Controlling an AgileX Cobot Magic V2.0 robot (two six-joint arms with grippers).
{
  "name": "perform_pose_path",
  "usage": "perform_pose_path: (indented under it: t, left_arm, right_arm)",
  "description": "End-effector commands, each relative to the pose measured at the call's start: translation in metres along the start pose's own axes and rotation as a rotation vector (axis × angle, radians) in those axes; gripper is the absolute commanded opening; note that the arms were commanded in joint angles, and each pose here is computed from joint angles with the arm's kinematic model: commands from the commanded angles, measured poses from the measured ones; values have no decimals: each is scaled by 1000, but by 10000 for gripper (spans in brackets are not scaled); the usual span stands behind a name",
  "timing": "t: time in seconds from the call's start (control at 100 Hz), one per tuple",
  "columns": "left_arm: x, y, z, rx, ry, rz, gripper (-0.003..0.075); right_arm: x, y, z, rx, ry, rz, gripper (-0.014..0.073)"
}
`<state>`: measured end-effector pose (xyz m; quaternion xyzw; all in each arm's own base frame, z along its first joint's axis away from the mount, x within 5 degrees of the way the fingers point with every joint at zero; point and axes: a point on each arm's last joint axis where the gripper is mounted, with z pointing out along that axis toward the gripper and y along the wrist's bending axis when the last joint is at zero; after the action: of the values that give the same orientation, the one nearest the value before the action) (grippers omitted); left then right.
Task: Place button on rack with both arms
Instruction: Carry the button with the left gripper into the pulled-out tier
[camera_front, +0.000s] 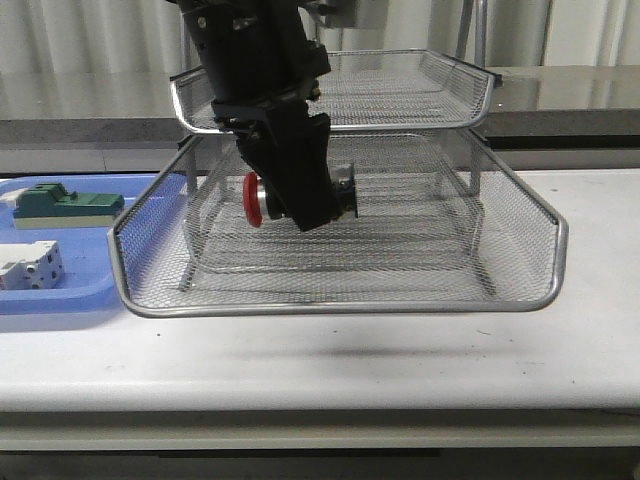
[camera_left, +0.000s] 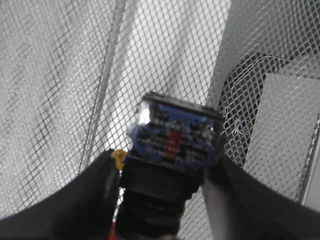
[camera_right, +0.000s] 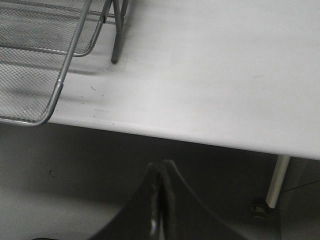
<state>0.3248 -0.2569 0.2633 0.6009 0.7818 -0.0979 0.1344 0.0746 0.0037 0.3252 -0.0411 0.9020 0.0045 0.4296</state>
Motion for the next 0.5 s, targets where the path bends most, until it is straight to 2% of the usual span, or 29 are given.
perform_pose_path:
  t: [0.0,0.01,0.08,0.36,0.49]
  left_arm:
    - [-10,-6,-30,-49,-98,9,502]
    - [-10,-6,-30,-49,-98,9,529]
    - [-10,-6,-30,-49,-98,9,572]
    - [-11,-8,-38,-23,-77,14,566]
    - [-11,-8,-56,-18,-58,-52,566]
  right_arm:
    - [-10,-1,-5,16,-73,0,-71]
    - [-10,-1,-5,16,-73,0,-71]
    - [-10,-1,-5,16,-73,0,-71]
    - [-10,-1,-5,16,-73,0,-71]
    - [-10,-1,-5,16,-73,0,-71]
